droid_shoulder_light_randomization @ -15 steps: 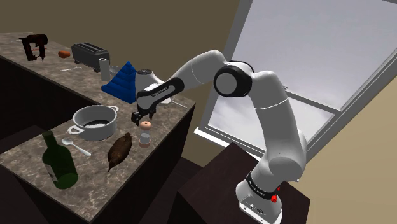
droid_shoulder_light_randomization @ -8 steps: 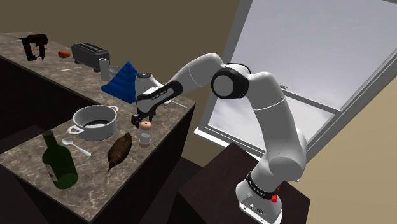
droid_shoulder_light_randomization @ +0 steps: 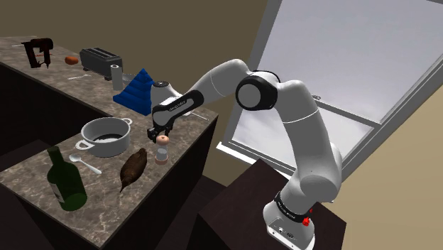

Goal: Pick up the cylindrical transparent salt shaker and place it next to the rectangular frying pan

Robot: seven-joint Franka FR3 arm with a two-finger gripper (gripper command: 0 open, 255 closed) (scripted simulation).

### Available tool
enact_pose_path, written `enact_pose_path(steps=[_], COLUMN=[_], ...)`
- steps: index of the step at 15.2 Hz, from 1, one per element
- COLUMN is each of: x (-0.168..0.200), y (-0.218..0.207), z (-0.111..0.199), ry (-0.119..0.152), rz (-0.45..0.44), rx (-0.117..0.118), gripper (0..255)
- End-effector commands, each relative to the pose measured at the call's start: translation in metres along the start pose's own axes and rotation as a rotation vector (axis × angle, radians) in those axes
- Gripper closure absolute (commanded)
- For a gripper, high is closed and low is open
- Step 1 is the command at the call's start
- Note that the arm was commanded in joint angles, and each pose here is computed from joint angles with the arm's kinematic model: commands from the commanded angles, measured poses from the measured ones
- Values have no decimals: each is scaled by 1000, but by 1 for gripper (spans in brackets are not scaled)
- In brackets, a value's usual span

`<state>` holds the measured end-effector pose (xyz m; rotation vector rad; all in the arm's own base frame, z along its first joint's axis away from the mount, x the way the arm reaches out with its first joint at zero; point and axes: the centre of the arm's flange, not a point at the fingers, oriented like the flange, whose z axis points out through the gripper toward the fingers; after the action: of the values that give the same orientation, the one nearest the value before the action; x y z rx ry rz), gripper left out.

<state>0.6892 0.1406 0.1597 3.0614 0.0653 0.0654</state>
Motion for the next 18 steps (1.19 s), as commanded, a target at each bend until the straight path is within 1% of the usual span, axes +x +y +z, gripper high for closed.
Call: enact_pose_path(steps=[1, 5, 18], x=[0, 0, 3], y=[0, 0, 5], z=[0, 0, -68], ry=[0, 0, 0], rz=[0, 0, 0], rx=[0, 0, 0], gripper=[255, 255, 255])
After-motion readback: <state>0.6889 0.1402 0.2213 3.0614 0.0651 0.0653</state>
